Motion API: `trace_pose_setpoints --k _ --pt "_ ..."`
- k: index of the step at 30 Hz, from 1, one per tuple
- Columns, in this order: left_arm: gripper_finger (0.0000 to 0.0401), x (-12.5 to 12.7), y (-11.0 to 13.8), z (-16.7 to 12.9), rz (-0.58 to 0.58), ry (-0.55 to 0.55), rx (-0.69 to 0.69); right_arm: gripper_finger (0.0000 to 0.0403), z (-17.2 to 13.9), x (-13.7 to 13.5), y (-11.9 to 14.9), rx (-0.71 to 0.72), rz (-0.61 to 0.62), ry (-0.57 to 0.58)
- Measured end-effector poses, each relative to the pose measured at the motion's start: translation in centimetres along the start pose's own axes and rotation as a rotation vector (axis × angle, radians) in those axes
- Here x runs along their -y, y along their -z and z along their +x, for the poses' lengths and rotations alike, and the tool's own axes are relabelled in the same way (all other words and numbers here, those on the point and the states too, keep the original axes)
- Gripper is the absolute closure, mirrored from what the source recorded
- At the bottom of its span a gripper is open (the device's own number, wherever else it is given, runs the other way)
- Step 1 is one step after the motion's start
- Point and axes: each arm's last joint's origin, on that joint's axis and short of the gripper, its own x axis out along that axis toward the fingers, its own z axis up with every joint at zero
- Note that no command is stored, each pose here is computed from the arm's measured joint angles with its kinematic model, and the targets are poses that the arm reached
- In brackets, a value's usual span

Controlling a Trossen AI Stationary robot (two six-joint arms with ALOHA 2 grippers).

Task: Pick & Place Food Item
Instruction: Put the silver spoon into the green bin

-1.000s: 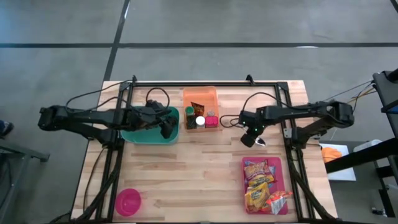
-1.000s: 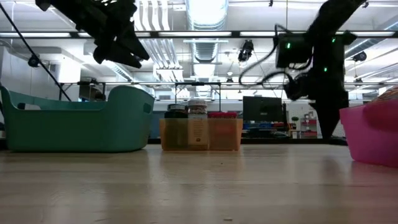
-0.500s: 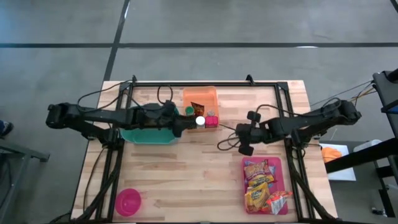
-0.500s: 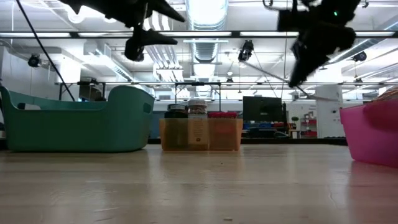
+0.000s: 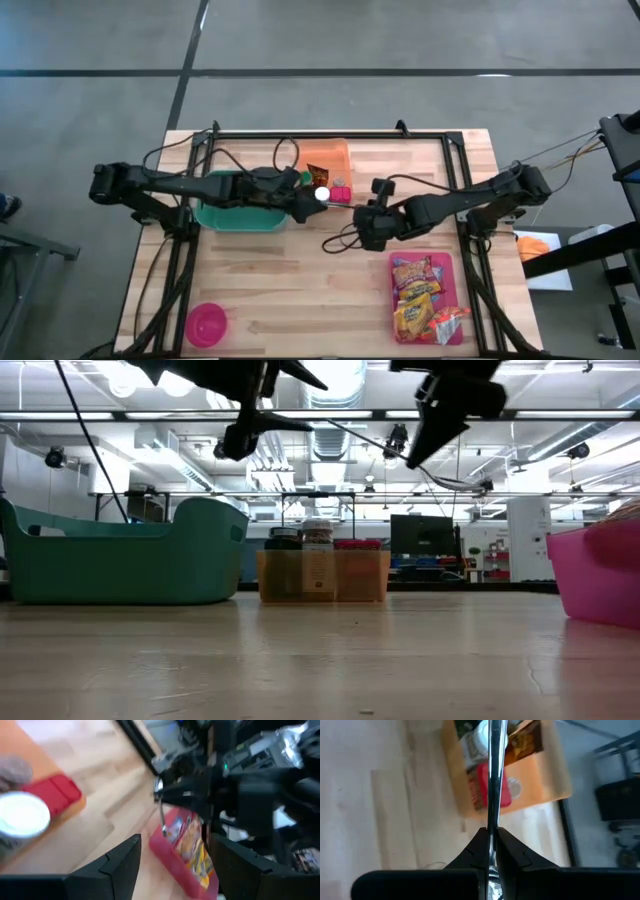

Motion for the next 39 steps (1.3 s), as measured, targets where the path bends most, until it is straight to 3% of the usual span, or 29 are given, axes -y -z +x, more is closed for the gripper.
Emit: trace_pose_setpoints --k 6,12,21,26,39 --pt "0.0167 -0.2 0.4 1.0 0.065 0.048 -0.111 0.0392 0.3 -0.5 -2.0 -0.004 -0.100 0.037" --pt "0.0167 -0.8 -0.2 0.9 0.153 0.105 -0.178 0.0392 0.3 -1.2 -3.4 0.005 -0.189 -0.028" --pt "0.0167 -1.3 0.4 0.9 0.136 0.133 -0.320 0.0392 -0.3 -1.3 -5.0 0.051 -0.227 -0.036" --pt "0.0171 -1.4 0.6 0.8 0.130 0.126 -0.337 0.0392 -0.4 -1.4 -5.3 0.066 -0.217 -0.100" --pt "0.0287 -1.4 0.6 0.8 0.111 0.147 -0.361 0.0392 -0.7 -2.0 -5.2 0.079 -0.220 -0.118"
